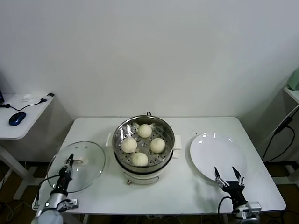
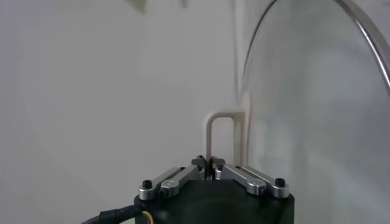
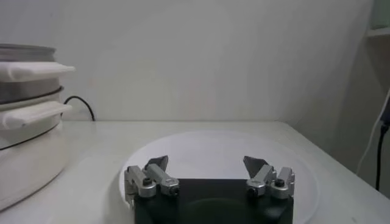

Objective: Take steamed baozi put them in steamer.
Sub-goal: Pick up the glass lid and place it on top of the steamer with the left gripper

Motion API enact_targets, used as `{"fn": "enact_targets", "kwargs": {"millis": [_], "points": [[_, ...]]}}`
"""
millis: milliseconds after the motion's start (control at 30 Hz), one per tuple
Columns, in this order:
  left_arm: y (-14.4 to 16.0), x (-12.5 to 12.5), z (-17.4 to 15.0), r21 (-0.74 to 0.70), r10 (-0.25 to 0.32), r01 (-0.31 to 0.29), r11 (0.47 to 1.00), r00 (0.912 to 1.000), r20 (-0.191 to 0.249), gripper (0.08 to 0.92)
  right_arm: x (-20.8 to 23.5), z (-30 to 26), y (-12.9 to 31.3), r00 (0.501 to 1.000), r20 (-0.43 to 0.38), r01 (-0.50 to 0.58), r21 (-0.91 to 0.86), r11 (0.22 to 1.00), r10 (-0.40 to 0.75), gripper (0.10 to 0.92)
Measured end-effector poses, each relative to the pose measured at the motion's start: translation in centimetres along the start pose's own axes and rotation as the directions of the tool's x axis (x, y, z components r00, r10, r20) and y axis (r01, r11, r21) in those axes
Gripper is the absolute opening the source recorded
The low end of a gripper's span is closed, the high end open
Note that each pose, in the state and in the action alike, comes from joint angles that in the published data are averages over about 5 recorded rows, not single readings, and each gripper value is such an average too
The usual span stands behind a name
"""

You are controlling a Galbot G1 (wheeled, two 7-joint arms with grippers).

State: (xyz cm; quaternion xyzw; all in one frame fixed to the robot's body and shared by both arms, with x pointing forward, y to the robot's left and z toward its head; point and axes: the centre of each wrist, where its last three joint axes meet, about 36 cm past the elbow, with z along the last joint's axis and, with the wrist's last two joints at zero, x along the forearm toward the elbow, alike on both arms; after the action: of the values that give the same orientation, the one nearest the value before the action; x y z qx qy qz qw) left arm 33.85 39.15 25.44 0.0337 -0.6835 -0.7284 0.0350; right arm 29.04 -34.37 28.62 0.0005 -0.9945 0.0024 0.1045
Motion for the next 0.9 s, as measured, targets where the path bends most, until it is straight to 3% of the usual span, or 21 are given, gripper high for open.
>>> {"fn": "enact_targets", "kwargs": {"millis": [267,433,633,900], "points": [[7.5,-0.6,1.1,0.058,-0.007,0.013,0.998,0.9952,-0.098,0.134,0.1,-0.4,0.1,1.0,-0.016,-0.019,0.023,1.0,0.019,0.823],[13.3,-1.3,-0.8,0.097,-0.024,0.037,0.995,0.9909,-0.133,0.134,-0.1,-0.6,0.4,0.999,-0.027,-0.027,0.049,0.998,0.029,0.823],[18.1,-1.4,-5.8,0.135,-0.034,0.051,0.99,0.992,-0.122,0.134,-0.1,-0.7,0.4,0.999,-0.034,-0.027,0.073,0.997,0.03,0.823],[20.5,-0.7,-15.1,0.163,-0.011,0.02,0.986,0.9982,-0.058,0.134,-0.1,-0.3,0.6,0.999,-0.037,-0.025,0.084,0.996,0.028,0.823]]}}
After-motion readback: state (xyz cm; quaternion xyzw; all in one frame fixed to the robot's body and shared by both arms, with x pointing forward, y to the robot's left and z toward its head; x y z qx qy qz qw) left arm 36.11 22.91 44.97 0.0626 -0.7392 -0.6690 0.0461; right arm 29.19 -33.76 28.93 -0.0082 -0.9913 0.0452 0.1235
